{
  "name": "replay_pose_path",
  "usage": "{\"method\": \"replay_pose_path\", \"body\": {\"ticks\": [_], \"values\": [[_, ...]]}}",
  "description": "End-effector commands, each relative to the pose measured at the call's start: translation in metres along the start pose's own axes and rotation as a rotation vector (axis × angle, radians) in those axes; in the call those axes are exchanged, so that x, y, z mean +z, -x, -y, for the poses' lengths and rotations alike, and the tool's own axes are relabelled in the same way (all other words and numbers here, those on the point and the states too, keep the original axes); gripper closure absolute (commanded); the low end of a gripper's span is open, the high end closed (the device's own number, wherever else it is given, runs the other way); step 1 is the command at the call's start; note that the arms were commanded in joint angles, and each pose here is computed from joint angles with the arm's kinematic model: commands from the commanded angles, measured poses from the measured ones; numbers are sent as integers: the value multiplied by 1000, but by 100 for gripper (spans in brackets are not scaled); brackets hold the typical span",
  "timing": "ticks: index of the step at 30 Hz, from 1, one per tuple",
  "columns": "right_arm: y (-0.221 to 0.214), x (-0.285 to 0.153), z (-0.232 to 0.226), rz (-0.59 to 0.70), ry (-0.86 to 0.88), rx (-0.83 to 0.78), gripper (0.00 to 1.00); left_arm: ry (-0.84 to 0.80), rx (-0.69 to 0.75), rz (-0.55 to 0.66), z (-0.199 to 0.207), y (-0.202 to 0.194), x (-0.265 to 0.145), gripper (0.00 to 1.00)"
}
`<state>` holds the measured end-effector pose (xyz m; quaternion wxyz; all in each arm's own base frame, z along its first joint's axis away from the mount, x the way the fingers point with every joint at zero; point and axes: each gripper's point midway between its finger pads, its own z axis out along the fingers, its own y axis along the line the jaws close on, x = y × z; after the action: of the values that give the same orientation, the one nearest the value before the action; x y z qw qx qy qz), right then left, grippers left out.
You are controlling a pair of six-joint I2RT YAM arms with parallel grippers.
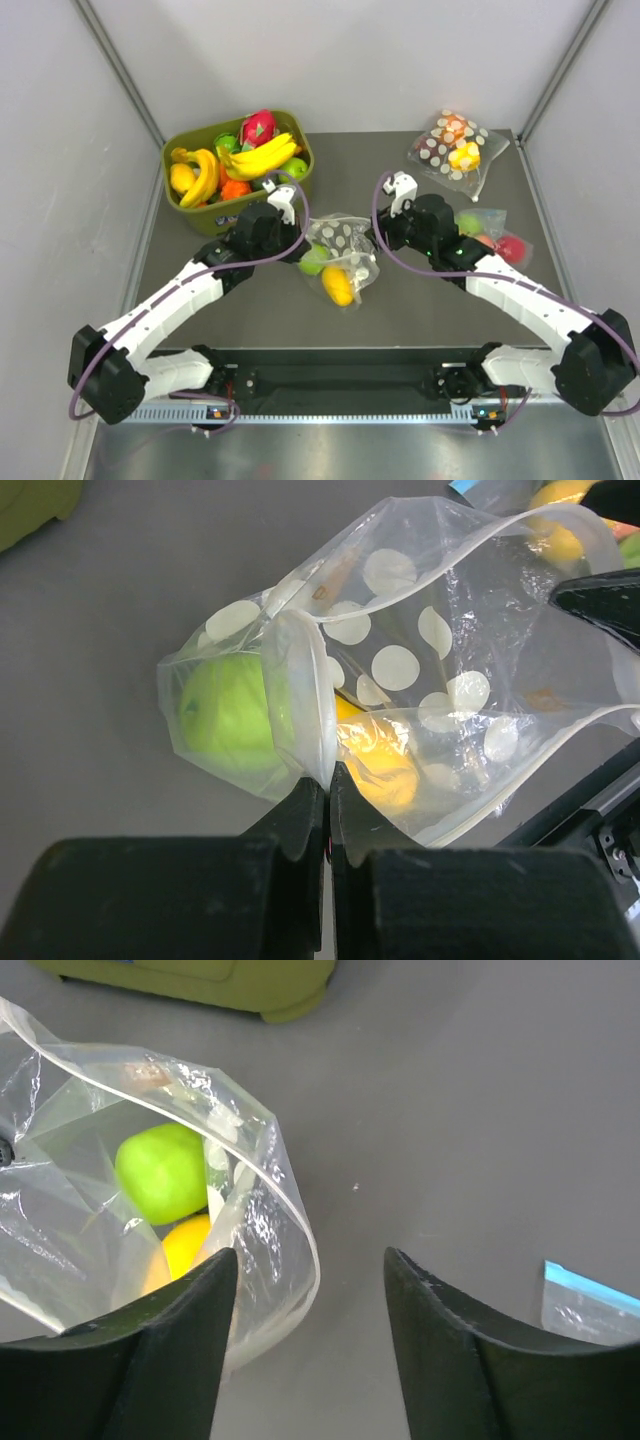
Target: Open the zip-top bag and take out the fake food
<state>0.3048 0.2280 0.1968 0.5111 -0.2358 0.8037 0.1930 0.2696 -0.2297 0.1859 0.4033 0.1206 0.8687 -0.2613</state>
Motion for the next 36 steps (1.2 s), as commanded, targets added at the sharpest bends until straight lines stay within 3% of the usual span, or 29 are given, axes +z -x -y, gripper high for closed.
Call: {"method": "replay_pose_path", "body": {"ticks": [1,7,10,11,13,23,27,31,32,33,36], "values": [[36,7,-8,96,94,-10,41,-49,48,28,9,6,-9,100],[37,25,-25,61,229,8,54,-56,68,9,8,1,-6,100],[32,30,-28,16,269,18,72,-57,79,4,7,-1,-4,100],[31,30,-28,8,270,22,86,-60,82,8,8,0,-3,100],[36,27,-22,11,241,26,98,-69,92,15,10,2,-2,100],[90,-32,46,178,-116,13,100,-119,215,118,27,47,-8,100],[95,-43,44,198,-113,7,100,-79,213,97,18,41,0,100],[68,-27,34,138,-56,35,100,-11,204,30,-1,18,10,100],[60,-23,29,125,-36,52,100,7,201,8,-7,9,14,98],[46,-17,27,102,-26,63,100,29,200,0,-12,6,16,81],[18,-5,10,53,22,98,100,28,206,-17,-13,1,17,45]]}}
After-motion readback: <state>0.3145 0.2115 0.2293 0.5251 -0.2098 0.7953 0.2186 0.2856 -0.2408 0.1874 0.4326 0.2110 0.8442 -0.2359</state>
